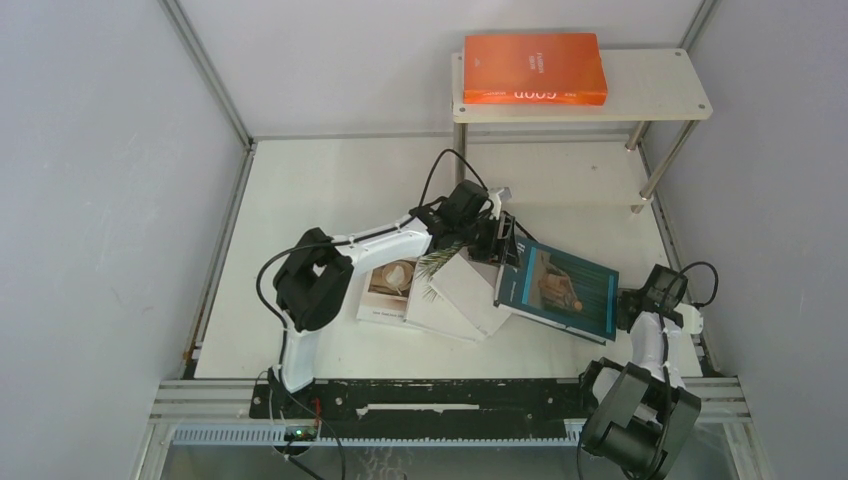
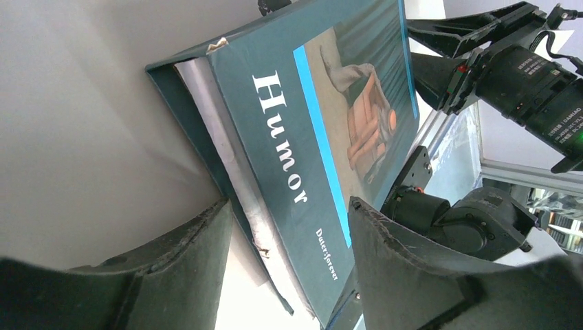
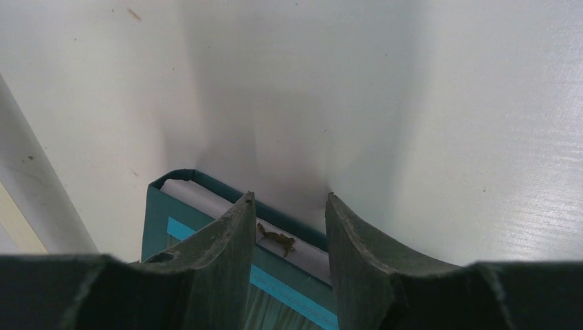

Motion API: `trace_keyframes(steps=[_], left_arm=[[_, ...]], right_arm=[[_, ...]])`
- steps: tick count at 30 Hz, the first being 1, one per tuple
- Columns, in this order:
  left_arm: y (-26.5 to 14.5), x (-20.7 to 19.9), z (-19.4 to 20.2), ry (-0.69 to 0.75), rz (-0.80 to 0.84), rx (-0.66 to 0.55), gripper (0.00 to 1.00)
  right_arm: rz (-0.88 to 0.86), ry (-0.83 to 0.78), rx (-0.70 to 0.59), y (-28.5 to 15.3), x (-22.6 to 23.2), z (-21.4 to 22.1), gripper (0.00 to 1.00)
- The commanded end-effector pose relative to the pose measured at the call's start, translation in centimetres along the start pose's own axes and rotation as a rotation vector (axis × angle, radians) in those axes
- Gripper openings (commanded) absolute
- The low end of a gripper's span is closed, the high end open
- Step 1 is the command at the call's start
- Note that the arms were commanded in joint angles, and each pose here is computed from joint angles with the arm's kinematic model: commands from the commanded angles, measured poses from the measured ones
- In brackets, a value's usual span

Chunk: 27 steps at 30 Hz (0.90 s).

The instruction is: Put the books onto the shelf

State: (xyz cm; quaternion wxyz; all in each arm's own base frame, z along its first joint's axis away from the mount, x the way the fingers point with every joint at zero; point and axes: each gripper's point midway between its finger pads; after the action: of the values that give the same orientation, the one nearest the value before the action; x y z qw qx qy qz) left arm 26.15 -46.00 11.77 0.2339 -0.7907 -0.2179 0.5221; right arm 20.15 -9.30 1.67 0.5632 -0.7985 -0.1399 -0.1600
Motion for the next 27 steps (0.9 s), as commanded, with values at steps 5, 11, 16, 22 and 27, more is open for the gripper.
trace_keyframes(steps=[5, 11, 16, 22, 27], left_arm=[[-0.9, -4.9, 0.0, 0.020, 0.188, -0.007, 0.60], [-0.7, -6.5, 0.6, 0.037, 0.243, 0.023, 0.56], [-0.7, -7.9, 1.5, 0.061, 0.286, 0.058, 0.49], [-0.7, -8.9, 1.9, 0.075, 0.307, 0.069, 0.45], [-0.9, -9.8, 2.0, 0.083, 0.326, 0.068, 0.40]], right_arm=[[-0.071, -0.027, 0.129, -1.5, 2.1, 2.4, 0.49], [-0.093, -0.046, 0.140, -2.1, 2.7, 2.4, 0.49], [-0.113, -0.061, 0.138, -2.6, 3.0, 2.1, 0.49], [-0.137, -0.074, 0.148, -3.3, 3.7, 2.3, 0.48], [-0.152, -0.093, 0.161, -3.8, 3.9, 2.9, 0.48]])
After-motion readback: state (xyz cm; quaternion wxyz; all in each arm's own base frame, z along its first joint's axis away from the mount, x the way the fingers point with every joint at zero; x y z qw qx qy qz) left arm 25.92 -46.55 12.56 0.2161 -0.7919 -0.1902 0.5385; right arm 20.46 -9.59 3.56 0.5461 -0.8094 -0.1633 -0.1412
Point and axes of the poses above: each gripper's point midway between its finger pads, its own y axis out along the fingers, its own x axis along the line the jaws close on, z = x × y, and after that the axes turned 7 degrees about -y, right-handed
